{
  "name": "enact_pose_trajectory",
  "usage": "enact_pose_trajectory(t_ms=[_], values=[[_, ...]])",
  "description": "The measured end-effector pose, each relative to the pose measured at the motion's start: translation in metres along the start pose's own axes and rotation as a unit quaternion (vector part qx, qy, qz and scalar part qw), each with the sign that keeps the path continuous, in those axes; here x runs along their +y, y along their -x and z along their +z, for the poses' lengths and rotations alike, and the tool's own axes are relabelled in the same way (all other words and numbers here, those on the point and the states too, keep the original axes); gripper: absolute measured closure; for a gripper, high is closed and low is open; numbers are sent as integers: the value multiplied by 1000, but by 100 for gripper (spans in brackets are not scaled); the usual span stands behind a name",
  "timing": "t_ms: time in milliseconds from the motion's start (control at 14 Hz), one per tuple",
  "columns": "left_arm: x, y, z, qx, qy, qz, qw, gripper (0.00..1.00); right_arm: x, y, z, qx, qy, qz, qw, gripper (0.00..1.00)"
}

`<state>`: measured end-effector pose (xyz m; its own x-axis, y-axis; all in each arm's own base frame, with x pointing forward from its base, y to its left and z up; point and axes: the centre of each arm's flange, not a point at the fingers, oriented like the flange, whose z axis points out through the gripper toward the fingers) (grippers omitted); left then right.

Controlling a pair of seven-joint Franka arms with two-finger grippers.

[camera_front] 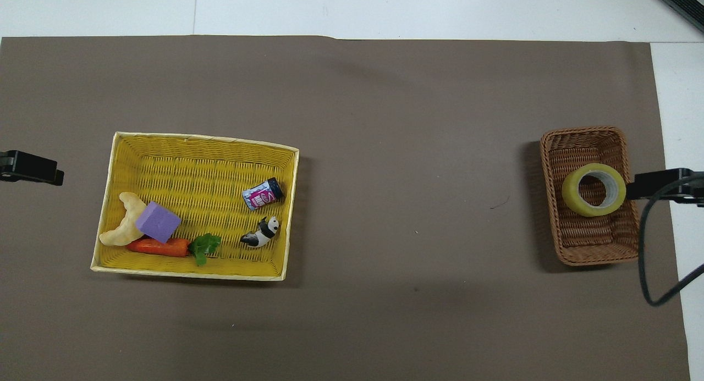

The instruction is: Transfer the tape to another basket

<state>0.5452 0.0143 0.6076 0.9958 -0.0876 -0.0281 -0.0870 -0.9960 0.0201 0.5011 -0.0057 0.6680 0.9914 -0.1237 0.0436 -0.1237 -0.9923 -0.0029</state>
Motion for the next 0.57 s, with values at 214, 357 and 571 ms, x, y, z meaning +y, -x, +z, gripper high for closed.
enact_pose_trajectory(t_ms=[214,357,571], values=[[2,3,-7,6,-1,2,1000,0,1,0,0,0,0,1,1000,0],[4,8,-12,5,-1,3,1000,0,1,0,0,0,0,1,1000,0],[5,20,-17,-24,2,2,1000,0,1,1,0,-3,0,1,1000,0]])
